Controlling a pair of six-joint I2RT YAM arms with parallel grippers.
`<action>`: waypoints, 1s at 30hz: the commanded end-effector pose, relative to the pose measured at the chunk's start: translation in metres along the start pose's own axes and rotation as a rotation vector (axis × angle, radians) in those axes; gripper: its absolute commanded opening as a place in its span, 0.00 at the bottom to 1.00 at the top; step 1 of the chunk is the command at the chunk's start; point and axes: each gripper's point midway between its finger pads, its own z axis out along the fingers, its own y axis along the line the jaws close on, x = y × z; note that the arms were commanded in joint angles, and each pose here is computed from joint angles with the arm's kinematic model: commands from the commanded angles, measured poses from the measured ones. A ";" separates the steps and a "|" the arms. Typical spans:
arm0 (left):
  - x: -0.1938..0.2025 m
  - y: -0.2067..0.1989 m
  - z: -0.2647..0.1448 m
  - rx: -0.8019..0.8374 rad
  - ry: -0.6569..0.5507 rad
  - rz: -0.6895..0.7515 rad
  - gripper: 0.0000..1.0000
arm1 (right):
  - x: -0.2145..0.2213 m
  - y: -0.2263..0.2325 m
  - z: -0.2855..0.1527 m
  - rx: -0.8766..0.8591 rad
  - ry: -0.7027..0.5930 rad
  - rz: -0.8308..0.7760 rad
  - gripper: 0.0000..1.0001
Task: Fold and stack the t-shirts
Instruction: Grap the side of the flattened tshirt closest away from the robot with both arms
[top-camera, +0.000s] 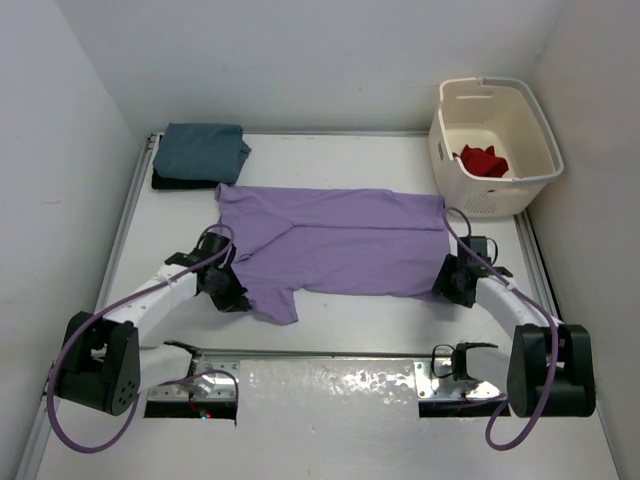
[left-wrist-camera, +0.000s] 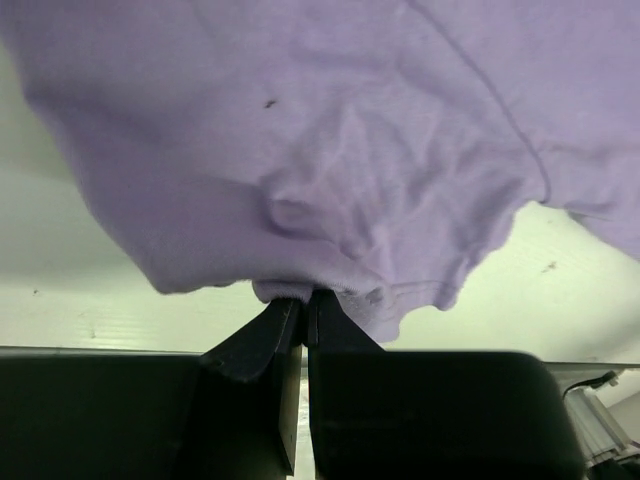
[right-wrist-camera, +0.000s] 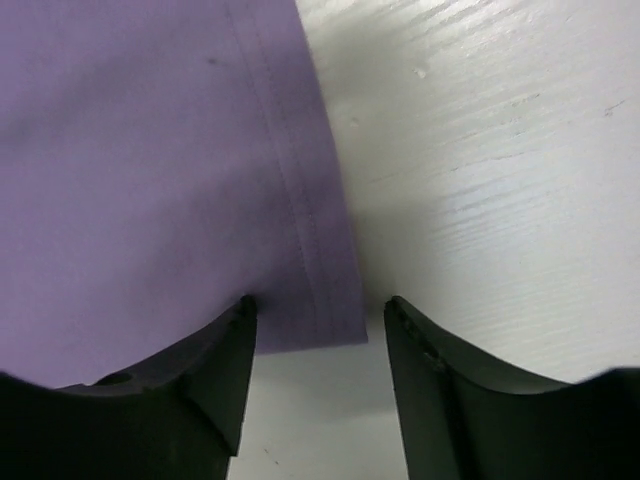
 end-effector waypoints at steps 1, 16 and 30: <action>-0.011 -0.022 -0.012 0.075 -0.037 0.038 0.00 | -0.004 0.005 0.007 -0.023 -0.033 0.045 0.52; -0.045 -0.073 -0.042 0.221 -0.136 0.106 0.00 | -0.017 0.019 0.002 -0.097 -0.069 0.026 0.00; -0.116 -0.118 -0.081 0.316 -0.328 0.114 0.00 | -0.085 0.048 -0.027 -0.124 -0.090 -0.040 0.00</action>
